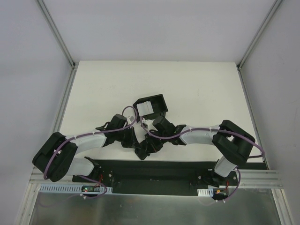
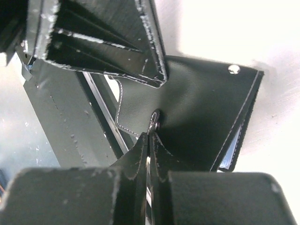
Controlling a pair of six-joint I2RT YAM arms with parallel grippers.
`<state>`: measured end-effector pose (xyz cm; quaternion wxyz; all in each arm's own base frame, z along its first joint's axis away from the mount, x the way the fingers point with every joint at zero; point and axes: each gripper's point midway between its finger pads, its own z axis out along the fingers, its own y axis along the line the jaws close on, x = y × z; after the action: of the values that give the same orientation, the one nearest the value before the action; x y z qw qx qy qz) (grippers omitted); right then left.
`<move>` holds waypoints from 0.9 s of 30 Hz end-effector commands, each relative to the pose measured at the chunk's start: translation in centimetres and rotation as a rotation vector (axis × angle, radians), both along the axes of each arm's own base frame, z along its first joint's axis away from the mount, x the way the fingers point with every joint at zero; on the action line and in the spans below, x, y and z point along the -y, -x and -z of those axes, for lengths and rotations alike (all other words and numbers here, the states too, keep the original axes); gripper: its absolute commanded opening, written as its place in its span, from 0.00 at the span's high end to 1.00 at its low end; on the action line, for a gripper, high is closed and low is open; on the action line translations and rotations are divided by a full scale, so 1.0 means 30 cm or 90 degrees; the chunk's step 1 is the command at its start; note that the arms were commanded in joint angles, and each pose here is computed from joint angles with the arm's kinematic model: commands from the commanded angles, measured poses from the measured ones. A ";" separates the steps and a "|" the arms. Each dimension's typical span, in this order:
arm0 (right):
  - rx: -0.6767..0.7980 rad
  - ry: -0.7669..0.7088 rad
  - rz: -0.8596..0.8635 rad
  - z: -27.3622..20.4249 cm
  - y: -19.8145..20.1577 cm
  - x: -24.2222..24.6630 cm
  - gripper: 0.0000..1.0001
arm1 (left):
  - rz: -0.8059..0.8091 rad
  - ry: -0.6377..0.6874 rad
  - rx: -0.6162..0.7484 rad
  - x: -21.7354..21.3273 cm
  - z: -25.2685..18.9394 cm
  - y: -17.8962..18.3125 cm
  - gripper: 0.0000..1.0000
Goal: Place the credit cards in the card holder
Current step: Open the card holder at the center of the board.
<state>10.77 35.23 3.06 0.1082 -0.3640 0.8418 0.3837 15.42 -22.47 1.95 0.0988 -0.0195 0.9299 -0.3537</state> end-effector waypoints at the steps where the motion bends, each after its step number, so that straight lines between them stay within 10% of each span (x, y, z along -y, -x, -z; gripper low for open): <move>1: -0.064 -0.034 -0.140 -0.049 0.196 0.033 1.00 | -0.120 -0.065 0.054 -0.037 0.013 -0.162 1.00; 9: -0.058 -0.047 -0.178 -0.055 0.232 0.079 0.98 | -0.141 -0.084 0.051 -0.056 0.012 -0.177 1.00; 19: -0.015 -0.006 0.177 -0.065 -0.035 0.159 0.41 | -0.148 -0.034 0.107 -0.095 -0.039 -0.096 1.00; 27: -0.102 -0.024 0.381 -0.121 -0.135 0.095 0.28 | -0.166 -0.019 0.145 -0.071 -0.070 -0.055 1.00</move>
<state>12.57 30.76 5.30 0.1487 -0.1601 0.9000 0.3771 16.82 -20.15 3.63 0.2258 -0.0838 0.9136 -0.3276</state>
